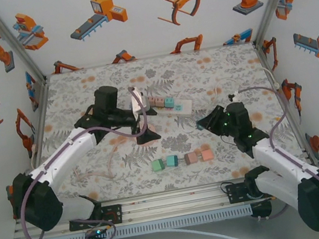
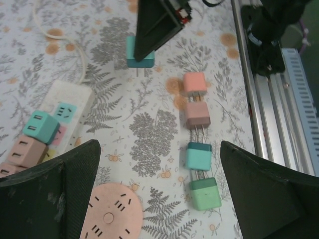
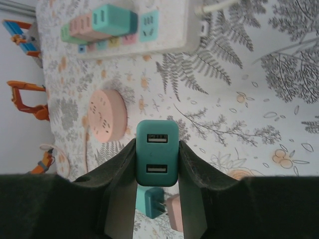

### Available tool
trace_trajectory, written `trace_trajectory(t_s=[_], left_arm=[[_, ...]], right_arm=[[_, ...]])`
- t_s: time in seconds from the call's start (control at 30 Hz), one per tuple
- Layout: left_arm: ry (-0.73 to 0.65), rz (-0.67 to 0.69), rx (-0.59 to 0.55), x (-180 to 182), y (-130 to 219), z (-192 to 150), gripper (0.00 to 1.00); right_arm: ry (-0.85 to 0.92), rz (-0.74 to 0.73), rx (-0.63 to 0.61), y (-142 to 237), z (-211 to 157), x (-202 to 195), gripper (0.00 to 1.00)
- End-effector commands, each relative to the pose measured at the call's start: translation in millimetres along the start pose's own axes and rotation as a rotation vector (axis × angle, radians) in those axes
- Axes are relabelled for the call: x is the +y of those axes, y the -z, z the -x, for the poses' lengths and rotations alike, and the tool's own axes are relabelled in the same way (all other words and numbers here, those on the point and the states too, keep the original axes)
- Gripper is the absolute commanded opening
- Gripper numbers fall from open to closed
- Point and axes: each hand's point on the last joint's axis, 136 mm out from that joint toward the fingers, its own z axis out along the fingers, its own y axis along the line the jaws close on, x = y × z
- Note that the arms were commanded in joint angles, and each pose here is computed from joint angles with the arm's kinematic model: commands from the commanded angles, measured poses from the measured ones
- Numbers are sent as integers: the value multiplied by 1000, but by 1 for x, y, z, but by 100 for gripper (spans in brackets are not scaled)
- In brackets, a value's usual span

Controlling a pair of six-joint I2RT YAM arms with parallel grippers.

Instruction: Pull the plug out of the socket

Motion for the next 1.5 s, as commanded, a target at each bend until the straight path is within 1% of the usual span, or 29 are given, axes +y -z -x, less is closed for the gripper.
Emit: trace_trajectory(t_s=[0.0, 0.17, 0.3, 0.33, 0.37, 0.43, 0.53, 0.73, 0.8, 0.9, 1.07, 1.13, 1.23, 1.27, 1.37, 1.47], left_arm=[[-104, -91, 39, -20, -4, -14, 97], [-116, -102, 55, -24, -10, -20, 97], [-103, -103, 78, -22, -12, -25, 97], [-102, -99, 83, -21, -12, -26, 97], [-102, -96, 85, -20, -12, -26, 97], [-100, -92, 87, -19, -12, -25, 97], [-95, -86, 85, -18, -13, -24, 97], [-85, -50, 87, -10, -13, -24, 97], [-86, -24, 92, -6, -13, -24, 97], [-70, 37, 131, 5, -13, -30, 97], [-65, 131, 149, 21, -9, -30, 97], [-71, 180, 148, 28, -7, -29, 97], [-88, 273, 133, 40, -2, -26, 97], [-83, 328, 129, 48, 2, -25, 97], [-6, 525, 114, 77, 21, -20, 97], [75, 642, 77, 97, 39, -16, 97]], right_arm=[[-35, -21, 78, -8, -19, -14, 11], [-45, -35, 169, -20, -43, -30, 13], [-55, -57, 199, -24, -54, -43, 15], [-56, -64, 202, -24, -56, -46, 17], [-55, -71, 206, -24, -58, -49, 19], [-51, -93, 213, -23, -63, -56, 30], [-48, -128, 226, -20, -68, -65, 41], [-42, -188, 204, -10, -65, -74, 54], [-24, -199, 187, -6, -61, -74, 56], [16, -213, 154, 3, -51, -69, 60], [66, -218, 66, 23, -25, -51, 66], [99, -203, 21, 32, -10, -37, 67], [202, -158, -70, 45, 21, -5, 66], [261, -129, -110, 50, 34, 10, 66], [445, -52, -228, 61, 65, 49, 65], [663, 35, -364, 68, 90, 86, 65]])
